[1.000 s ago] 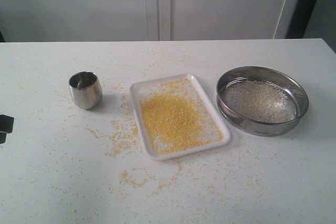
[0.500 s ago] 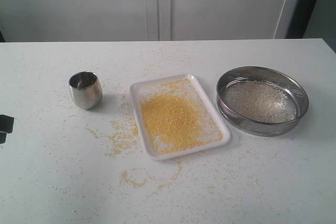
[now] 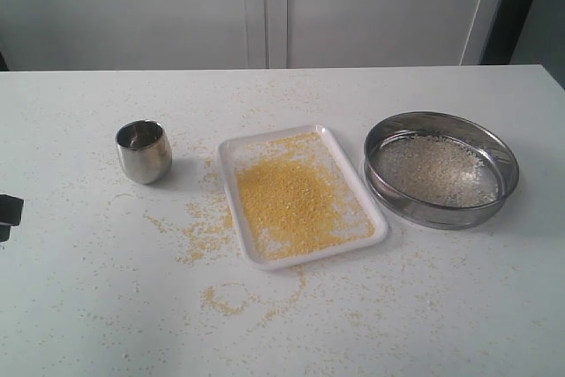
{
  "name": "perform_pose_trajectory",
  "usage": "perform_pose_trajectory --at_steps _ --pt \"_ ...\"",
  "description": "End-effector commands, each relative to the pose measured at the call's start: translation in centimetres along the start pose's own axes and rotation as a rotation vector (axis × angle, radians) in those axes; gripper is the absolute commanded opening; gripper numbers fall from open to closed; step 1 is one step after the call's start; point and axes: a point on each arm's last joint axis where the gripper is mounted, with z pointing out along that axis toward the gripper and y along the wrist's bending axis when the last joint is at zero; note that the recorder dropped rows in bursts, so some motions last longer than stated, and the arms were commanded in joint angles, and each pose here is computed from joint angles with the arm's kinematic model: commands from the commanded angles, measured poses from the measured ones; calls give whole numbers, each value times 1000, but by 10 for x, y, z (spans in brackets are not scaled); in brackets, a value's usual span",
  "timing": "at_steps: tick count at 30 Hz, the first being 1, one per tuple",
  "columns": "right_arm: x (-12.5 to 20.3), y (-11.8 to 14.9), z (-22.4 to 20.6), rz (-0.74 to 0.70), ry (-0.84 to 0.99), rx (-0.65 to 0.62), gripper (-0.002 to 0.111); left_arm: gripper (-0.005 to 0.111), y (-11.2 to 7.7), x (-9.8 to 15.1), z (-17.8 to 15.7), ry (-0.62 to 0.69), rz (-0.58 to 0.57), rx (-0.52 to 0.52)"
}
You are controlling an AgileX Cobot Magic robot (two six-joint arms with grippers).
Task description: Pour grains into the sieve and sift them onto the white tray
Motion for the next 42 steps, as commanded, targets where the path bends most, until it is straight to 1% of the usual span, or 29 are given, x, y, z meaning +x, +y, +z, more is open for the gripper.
perform_pose_trajectory --at_steps 1,5,9,12,17,24,29,32,38,42 --pt "1 0 0 2 -7 -2 0 0 0 2 -1 4 10 5" --pt "1 0 0 2 -7 -2 0 0 0 2 -4 -9 55 2" --pt "1 0 0 2 -7 -2 0 0 -2 6 -13 -52 106 2" --pt "1 0 0 2 -7 -2 0 0 -1 17 -21 -89 141 -12" --pt "1 0 0 2 -7 -2 0 0 2 37 -26 -194 146 -33" --pt "1 0 0 2 -8 -2 0 0 6 70 -31 -246 196 -64" --pt "1 0 0 2 -8 -2 0 0 8 86 -34 -310 223 -84" --pt "1 0 0 2 -7 -2 0 0 10 95 -35 -365 223 -97" --pt "1 0 0 2 -7 -2 0 0 17 114 -32 -434 187 -151" --pt "1 0 0 2 -7 -2 0 0 18 127 -29 -476 198 -158"
